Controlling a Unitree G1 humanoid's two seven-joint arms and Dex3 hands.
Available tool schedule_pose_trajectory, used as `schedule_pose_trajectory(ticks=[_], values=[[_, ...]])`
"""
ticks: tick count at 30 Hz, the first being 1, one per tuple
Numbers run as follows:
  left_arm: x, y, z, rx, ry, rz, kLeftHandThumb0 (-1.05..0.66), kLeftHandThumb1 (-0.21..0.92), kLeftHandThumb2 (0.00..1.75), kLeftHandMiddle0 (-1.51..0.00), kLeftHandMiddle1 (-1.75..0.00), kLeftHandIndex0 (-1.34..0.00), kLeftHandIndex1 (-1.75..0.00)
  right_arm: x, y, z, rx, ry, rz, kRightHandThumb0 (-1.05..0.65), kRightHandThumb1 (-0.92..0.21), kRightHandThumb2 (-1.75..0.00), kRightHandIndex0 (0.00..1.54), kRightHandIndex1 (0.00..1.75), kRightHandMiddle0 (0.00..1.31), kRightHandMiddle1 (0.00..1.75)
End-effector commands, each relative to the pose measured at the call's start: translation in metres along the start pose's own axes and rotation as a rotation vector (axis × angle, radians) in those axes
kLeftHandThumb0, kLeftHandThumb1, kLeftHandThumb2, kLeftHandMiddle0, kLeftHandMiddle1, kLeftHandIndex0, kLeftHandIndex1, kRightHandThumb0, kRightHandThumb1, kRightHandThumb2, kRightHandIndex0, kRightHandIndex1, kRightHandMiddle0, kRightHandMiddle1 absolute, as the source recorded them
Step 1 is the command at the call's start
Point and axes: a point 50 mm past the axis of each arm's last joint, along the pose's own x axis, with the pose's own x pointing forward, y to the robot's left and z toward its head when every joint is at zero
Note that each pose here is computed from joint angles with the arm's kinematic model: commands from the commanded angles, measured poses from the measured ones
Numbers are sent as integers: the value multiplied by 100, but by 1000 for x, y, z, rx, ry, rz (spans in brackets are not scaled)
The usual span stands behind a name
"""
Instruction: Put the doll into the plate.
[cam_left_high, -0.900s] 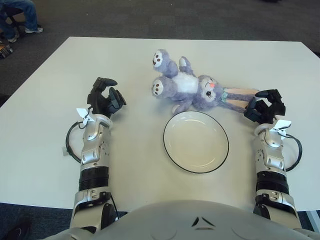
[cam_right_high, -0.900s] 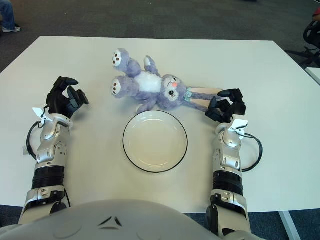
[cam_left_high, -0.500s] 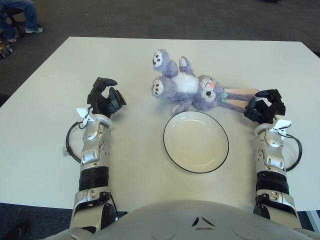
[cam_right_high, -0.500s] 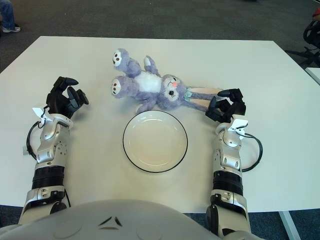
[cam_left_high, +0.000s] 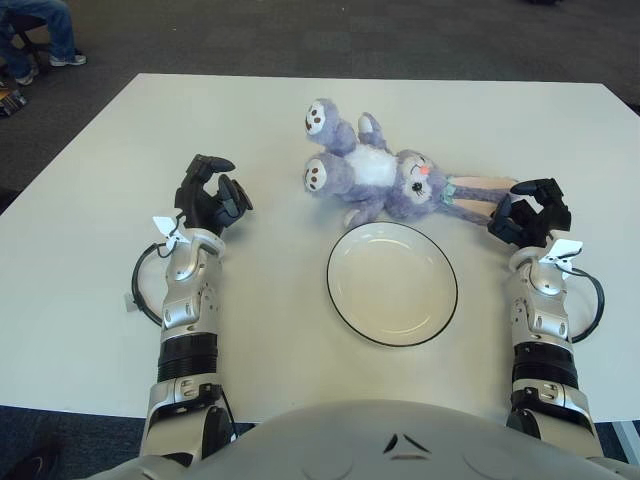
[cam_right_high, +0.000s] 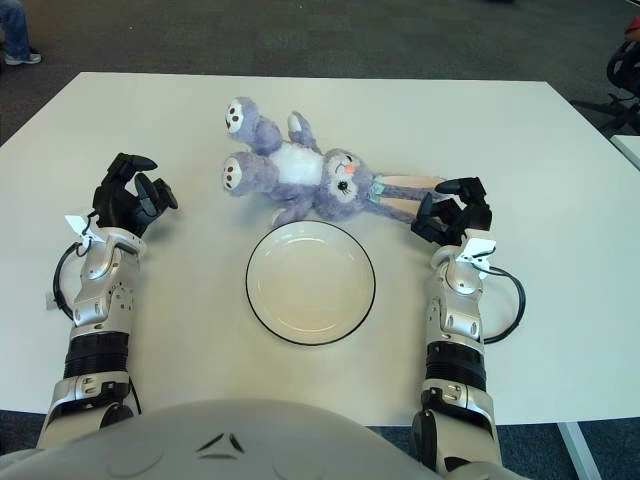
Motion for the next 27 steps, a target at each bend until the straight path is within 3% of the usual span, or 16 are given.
schedule_pose_trajectory(ticks=[1, 5, 16, 27], values=[[3, -3, 1, -4, -3, -14, -44, 43, 117, -109, -175, -52, -175, 1, -2, -1, 7, 9, -13, -1, -28, -133, 68, 164, 41, 175], [3, -3, 1, -4, -1, -13, -44, 43, 117, -108, -175, -52, -175, 1, -1, 0, 8, 5, -10, -1, -28, -133, 69, 164, 41, 175], [4, -11, -4, -7, 7, -25, -44, 44, 116, -108, -175, -51, -175, 9, 9, 34, -1, -115, 65, -1, -25, -138, 69, 169, 42, 175], [4, -17, -8, 1, 18, -41, -44, 45, 115, -109, -175, -50, -175, 18, 15, 52, -92, -180, 229, -1, -31, -126, 69, 156, 40, 175]])
